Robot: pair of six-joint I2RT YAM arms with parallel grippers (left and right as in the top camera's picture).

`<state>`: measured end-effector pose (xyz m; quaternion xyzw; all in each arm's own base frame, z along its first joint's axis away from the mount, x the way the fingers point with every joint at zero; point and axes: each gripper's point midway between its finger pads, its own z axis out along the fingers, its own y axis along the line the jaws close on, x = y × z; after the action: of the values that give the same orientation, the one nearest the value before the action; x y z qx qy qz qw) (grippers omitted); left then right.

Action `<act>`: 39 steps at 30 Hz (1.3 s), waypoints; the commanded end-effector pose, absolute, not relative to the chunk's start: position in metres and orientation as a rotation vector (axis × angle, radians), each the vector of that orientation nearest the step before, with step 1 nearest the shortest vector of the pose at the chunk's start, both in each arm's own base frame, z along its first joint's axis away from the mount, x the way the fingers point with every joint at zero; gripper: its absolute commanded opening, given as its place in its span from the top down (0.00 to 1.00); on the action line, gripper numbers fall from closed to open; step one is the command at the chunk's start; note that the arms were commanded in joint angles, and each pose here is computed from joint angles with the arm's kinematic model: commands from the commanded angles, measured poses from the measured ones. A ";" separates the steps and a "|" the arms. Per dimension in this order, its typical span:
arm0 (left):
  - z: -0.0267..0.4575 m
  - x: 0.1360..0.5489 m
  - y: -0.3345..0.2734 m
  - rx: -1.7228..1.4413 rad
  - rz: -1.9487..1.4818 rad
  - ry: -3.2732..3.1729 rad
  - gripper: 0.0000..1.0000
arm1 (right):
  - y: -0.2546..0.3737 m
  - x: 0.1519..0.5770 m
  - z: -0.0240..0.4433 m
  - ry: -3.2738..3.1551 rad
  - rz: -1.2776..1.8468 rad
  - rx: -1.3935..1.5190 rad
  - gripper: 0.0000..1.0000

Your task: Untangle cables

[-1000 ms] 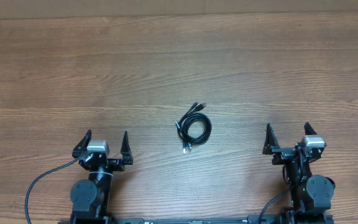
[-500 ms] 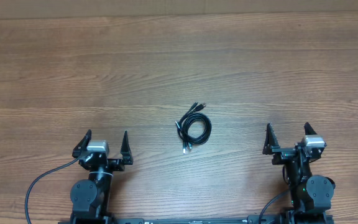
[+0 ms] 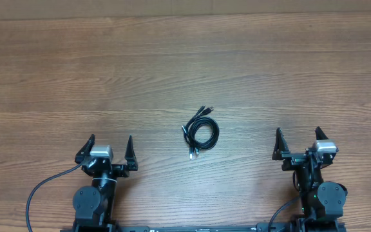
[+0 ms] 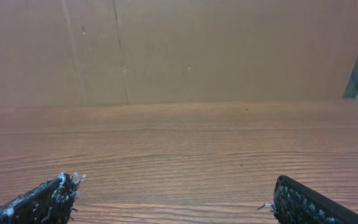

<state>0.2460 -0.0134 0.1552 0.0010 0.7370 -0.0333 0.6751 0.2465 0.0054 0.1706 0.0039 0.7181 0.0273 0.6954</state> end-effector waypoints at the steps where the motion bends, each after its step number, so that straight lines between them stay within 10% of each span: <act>1: 0.156 0.246 -0.012 0.011 -0.060 1.649 0.01 | 0.006 0.246 0.170 1.595 0.057 0.004 0.00; 18: 0.164 0.246 -0.016 0.005 -0.107 1.614 0.00 | 0.008 0.246 0.174 1.579 0.069 -0.003 0.00; 29: 0.192 0.216 -0.101 0.007 -0.952 1.580 0.01 | 0.133 0.184 0.184 1.584 1.004 -0.394 0.00; 39: 0.322 0.182 -0.095 0.290 -0.635 1.318 0.00 | 0.122 0.146 0.325 1.092 0.761 -0.544 0.00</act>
<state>0.1969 -0.1040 0.2649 0.0921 0.6320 -0.3633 0.6784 0.1600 0.1312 0.2761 -0.2454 0.5356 0.3913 0.7069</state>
